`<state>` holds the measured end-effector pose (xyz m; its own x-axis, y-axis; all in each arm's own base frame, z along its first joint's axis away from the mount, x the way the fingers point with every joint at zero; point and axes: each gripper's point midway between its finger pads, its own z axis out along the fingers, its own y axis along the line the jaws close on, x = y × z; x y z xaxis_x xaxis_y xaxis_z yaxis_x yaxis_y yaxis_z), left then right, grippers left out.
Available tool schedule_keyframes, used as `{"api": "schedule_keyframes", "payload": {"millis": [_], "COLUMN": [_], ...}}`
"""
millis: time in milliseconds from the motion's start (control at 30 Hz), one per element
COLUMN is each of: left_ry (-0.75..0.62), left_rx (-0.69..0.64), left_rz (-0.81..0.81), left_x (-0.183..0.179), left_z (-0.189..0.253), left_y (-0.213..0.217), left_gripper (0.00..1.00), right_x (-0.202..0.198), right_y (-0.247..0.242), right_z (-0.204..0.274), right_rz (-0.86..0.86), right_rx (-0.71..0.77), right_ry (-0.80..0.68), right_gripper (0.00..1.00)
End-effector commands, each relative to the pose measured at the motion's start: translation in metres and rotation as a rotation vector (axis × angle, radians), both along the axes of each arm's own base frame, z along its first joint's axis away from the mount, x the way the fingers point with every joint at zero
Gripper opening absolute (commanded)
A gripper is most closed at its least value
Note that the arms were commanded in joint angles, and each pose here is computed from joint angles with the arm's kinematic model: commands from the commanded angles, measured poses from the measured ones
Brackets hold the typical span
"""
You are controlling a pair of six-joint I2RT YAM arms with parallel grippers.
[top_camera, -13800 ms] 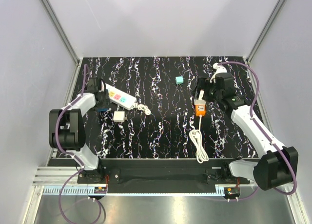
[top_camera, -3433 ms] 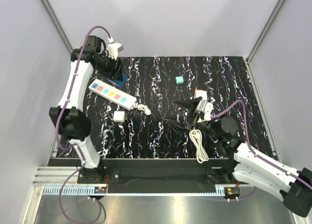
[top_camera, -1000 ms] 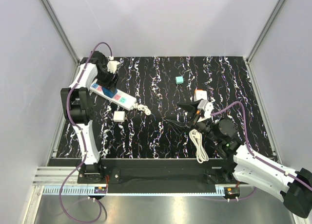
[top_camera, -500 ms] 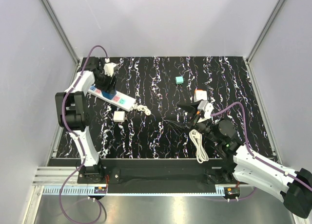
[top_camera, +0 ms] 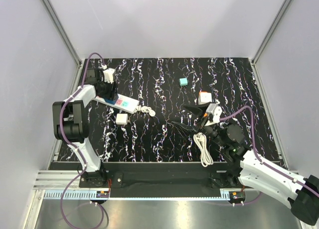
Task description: Insert the plug
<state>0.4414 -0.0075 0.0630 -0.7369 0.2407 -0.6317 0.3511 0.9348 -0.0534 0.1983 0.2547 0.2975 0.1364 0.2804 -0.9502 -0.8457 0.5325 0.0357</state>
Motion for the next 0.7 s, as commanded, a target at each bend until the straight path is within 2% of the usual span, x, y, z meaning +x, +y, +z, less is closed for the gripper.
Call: {"api": "schedule_keyframes", "payload": {"millis": [0,33,100,133,233,267,333,367,600,667], "left_ry": [0.198,0.192,0.169,0.170,0.171,0.169,0.159,0.144,-0.018,-0.075], "left_rx": [-0.013,-0.007,-0.005,-0.005,-0.013,-0.021,-0.025,-0.025,-0.013,0.001], "left_rz": [0.098,0.105,0.101,0.098,0.082,0.071,0.064,0.058,0.096,0.194], "left_x": [-0.043,-0.042,-0.037,-0.037,-0.034,-0.033,-0.029,-0.026,-0.007,-0.002], "left_z": [-0.045,-0.041,-0.033,-0.029,-0.014,-0.009,0.004,0.012,0.083,0.112], "left_y": [0.004,0.005,0.005,0.005,0.003,0.001,-0.001,-0.002,0.002,0.012], "left_gripper": [0.14,0.20,0.26,0.33,0.44,0.56,0.66,0.99,0.99,0.99], "right_x": [0.001,0.001,0.001,0.002,0.006,0.008,0.013,0.016,0.032,0.037], "right_y": [-0.008,-0.008,-0.009,-0.010,-0.011,-0.011,-0.012,-0.013,-0.011,-0.013], "right_z": [0.017,0.018,0.017,0.018,0.016,0.019,0.015,0.018,0.019,0.022], "right_rz": [-0.036,-0.036,-0.040,-0.048,-0.065,-0.075,-0.100,-0.115,-0.166,-0.190], "right_rx": [0.060,0.061,0.059,0.060,0.047,0.047,0.025,0.031,0.007,0.024], "right_ry": [-0.031,-0.032,-0.028,-0.028,-0.025,-0.026,-0.006,-0.002,0.152,0.195], "right_gripper": [0.98,0.98,0.98,0.98,0.98,0.98,0.99,0.99,0.98,0.98]}}
